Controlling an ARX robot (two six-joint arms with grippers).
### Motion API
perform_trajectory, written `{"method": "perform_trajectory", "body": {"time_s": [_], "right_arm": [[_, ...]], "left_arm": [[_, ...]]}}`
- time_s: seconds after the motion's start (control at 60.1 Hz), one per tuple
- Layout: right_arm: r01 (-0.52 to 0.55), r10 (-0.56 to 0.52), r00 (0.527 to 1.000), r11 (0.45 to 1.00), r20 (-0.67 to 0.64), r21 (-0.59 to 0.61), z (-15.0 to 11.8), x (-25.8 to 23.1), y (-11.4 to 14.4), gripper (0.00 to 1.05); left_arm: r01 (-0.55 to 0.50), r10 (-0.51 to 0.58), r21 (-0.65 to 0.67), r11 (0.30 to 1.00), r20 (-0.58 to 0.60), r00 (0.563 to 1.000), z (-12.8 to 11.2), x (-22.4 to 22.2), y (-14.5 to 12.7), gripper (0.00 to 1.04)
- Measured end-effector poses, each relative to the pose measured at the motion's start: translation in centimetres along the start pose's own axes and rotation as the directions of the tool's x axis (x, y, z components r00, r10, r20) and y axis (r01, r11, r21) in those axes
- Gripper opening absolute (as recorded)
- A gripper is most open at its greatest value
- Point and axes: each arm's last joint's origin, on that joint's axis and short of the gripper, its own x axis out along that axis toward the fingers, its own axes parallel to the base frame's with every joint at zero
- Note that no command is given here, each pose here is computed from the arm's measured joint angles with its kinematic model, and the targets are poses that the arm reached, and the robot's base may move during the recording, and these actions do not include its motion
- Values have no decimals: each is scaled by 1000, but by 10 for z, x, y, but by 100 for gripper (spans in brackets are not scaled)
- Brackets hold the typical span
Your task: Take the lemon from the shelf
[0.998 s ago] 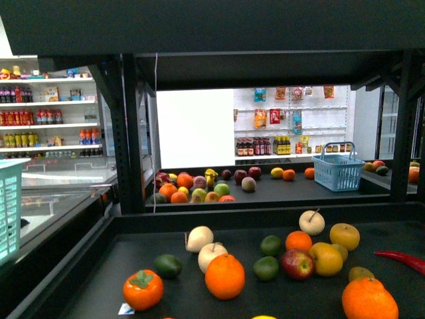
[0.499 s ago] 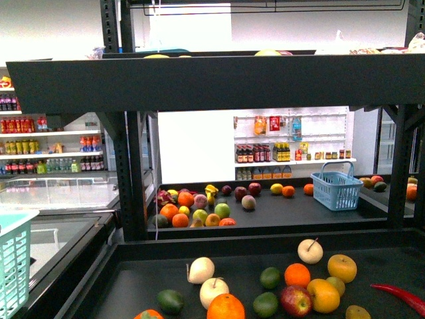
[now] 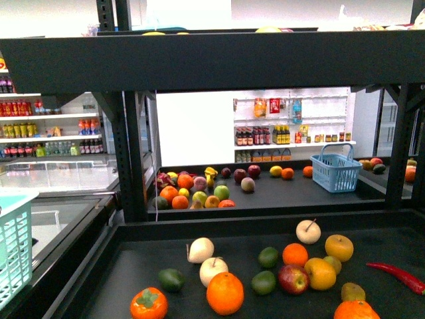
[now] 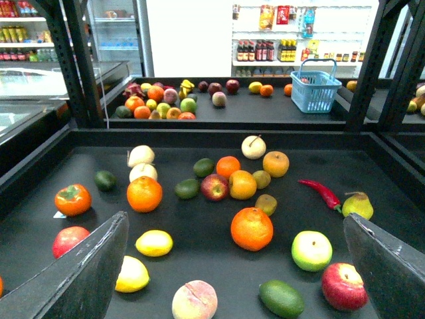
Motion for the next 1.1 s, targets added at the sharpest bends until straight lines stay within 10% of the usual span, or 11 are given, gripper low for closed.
{"method": "perform_trajectory", "body": {"time_s": [0.516, 1.098], "right_arm": [[0, 0, 1000, 1000, 0, 0, 0, 0, 0, 97], [0, 0, 1000, 1000, 0, 0, 0, 0, 0, 97]], "left_arm": [[-47, 80, -480, 876, 47, 996, 106, 145, 58, 97], [-42, 112, -604, 796, 79, 991, 131, 223, 108, 97]]}}
